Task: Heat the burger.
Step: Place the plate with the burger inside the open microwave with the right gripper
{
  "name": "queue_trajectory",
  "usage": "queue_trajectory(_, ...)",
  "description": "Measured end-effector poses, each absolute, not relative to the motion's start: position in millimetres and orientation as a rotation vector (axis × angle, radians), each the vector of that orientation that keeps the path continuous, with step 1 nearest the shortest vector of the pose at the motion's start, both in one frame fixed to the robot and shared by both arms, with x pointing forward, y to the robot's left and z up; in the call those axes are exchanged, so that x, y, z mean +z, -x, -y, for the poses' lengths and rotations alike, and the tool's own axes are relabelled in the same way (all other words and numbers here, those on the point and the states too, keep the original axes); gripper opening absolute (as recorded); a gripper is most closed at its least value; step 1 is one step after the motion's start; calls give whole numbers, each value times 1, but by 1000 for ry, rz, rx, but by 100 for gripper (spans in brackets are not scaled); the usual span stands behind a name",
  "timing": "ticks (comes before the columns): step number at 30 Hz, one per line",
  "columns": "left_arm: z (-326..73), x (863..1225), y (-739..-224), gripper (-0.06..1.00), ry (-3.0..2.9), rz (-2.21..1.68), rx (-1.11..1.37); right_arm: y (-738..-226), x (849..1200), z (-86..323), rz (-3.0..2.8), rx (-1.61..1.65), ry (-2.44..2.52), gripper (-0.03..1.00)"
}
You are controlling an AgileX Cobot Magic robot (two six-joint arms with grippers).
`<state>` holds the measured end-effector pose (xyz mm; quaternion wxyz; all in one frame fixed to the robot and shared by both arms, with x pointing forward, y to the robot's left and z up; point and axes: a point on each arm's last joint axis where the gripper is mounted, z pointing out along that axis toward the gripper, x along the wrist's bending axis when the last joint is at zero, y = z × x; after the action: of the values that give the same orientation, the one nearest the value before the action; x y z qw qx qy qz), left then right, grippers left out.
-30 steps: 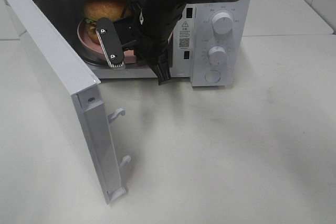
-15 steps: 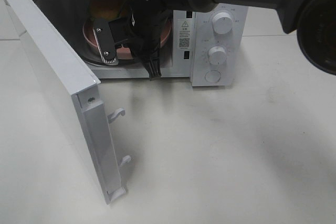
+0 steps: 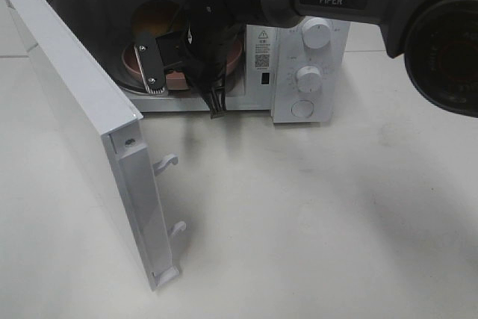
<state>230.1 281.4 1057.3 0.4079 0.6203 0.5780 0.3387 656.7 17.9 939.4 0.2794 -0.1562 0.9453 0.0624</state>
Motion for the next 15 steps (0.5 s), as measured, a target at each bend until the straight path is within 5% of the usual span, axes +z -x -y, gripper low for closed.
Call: queue_trajectory(15,-281,1057,-230,99,-1564,-1457,854,-656,939,-20,-2529,234,335,66)
